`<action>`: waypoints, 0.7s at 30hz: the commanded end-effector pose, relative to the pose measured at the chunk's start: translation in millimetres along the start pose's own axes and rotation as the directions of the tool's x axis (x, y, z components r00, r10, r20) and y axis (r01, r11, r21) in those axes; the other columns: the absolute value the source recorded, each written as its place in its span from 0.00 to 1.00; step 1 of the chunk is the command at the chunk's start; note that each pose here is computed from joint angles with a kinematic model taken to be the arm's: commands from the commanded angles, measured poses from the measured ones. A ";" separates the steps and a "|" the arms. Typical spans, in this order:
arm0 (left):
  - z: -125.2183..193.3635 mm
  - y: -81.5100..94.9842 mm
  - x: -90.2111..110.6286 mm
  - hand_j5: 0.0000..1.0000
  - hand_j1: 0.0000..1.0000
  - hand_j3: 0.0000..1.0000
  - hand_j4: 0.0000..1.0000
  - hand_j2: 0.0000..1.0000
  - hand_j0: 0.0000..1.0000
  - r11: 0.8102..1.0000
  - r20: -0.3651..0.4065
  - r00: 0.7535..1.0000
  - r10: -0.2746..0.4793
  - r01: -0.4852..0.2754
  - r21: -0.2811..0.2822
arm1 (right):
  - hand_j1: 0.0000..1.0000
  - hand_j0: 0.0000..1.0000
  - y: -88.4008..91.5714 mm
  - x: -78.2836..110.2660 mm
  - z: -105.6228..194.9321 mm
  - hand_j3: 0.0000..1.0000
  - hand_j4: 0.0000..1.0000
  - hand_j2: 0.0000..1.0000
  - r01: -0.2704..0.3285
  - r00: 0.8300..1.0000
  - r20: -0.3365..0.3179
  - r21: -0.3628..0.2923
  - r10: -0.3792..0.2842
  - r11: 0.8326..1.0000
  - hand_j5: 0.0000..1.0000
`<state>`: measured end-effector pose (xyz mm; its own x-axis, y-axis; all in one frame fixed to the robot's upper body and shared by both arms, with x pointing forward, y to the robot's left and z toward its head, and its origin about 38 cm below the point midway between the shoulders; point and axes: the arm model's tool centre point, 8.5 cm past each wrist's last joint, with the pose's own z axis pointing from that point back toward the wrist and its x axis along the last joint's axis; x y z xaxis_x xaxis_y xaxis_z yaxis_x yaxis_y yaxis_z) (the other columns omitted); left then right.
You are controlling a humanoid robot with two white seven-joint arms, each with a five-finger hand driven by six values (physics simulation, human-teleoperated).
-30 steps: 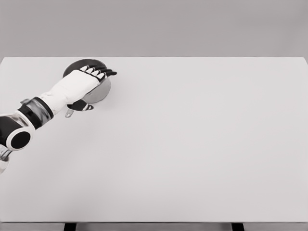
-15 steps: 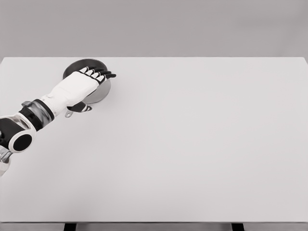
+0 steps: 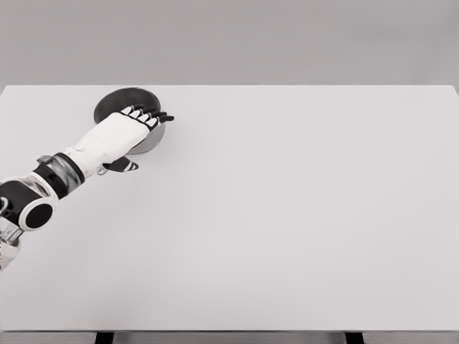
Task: Rotate pot handle
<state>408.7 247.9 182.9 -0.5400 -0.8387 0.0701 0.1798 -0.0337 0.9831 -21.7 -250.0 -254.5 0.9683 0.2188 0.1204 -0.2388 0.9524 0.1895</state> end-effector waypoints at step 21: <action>-13.5 -11.6 -3.2 1.00 1.00 1.00 1.00 1.00 1.00 1.000 -0.025 0.999 0.027 -0.027 -0.008 | 1.00 1.00 0.0 0.0 0.0 1.00 1.00 1.00 0.000 1.000 0.000 0.000 0.000 1.000 1.00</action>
<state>419.3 242.3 169.2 -0.5160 -0.8512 0.0961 0.2011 -0.0113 0.9795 -21.7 -250.0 -254.5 0.9683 0.2188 0.1204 -0.2388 0.9524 0.1895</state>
